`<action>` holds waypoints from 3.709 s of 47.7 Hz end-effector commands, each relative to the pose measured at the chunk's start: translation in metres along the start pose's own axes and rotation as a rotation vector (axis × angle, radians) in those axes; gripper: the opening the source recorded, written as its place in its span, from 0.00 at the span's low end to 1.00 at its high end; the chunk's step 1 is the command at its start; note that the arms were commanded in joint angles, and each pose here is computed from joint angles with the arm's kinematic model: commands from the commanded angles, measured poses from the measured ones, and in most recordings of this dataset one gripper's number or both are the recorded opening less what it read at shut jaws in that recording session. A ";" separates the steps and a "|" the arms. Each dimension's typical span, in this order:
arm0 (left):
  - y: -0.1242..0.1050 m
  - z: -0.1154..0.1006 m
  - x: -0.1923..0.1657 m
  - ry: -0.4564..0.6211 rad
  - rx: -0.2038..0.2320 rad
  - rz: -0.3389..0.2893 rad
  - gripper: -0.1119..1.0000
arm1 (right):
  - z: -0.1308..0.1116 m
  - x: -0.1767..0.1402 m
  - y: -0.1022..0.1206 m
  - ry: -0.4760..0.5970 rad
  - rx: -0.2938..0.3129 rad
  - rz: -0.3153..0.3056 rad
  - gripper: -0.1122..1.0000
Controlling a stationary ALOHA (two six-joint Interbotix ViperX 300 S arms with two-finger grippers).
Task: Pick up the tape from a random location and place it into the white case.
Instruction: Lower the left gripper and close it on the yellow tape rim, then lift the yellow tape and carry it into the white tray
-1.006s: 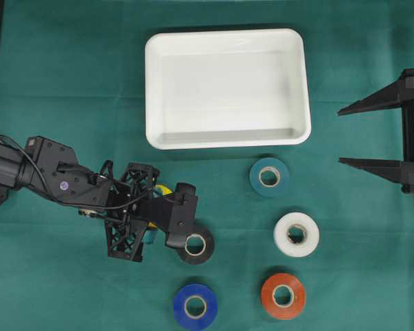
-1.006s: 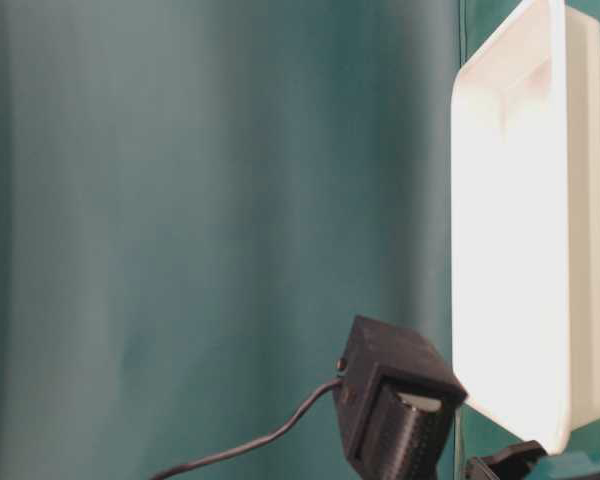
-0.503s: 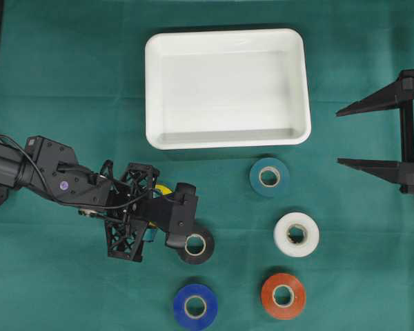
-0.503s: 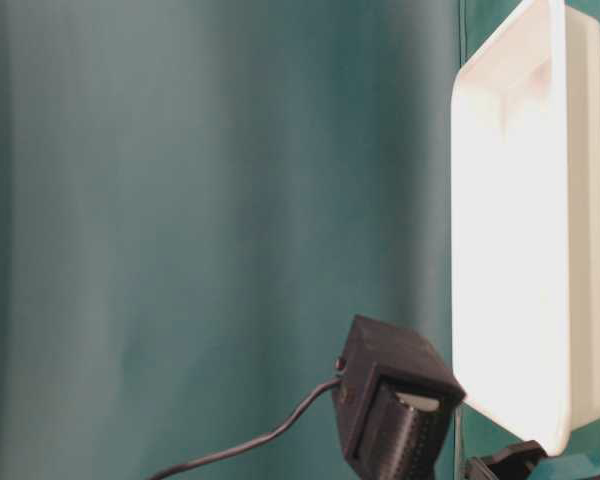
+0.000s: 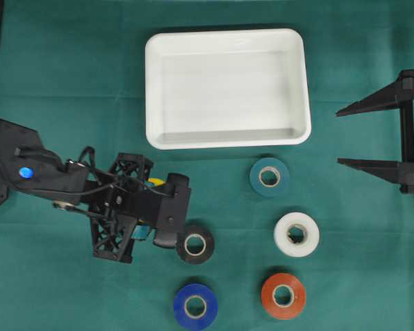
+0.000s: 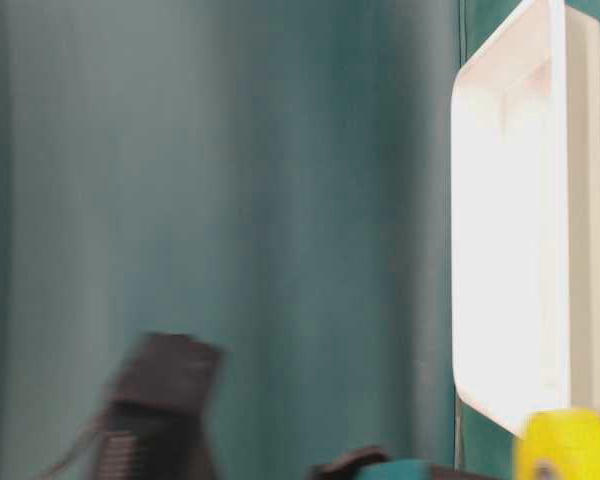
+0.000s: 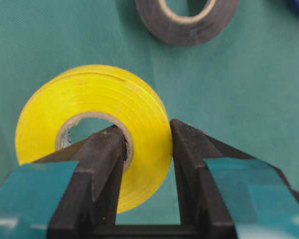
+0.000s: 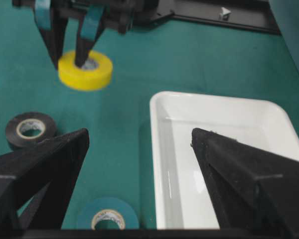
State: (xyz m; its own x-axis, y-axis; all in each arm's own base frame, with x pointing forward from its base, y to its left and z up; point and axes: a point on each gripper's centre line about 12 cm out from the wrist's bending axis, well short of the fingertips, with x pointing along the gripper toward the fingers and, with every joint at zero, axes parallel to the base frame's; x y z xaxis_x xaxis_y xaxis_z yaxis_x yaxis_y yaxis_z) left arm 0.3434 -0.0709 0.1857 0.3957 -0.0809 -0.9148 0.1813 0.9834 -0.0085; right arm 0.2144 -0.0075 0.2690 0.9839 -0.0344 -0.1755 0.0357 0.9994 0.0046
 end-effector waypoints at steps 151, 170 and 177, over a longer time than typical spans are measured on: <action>0.167 0.035 -0.108 -0.128 -0.378 0.220 0.30 | 0.003 0.004 0.000 0.021 -0.011 0.000 0.93; 0.189 0.095 -0.080 -0.134 -0.260 0.222 0.30 | 0.001 0.004 0.000 0.026 -0.017 0.001 0.93; 0.196 0.103 -0.068 -0.122 -0.259 0.221 0.30 | 0.002 0.004 0.000 0.025 -0.018 0.001 0.93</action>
State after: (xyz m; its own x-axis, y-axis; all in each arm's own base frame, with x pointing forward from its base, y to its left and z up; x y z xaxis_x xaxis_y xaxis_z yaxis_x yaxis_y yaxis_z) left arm 0.4390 0.1073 0.2688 0.4643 0.1201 -0.8775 -0.1440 0.9878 0.0590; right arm 0.2157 -0.0075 0.2627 0.9755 -0.0337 -0.2176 0.0322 0.9994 -0.0103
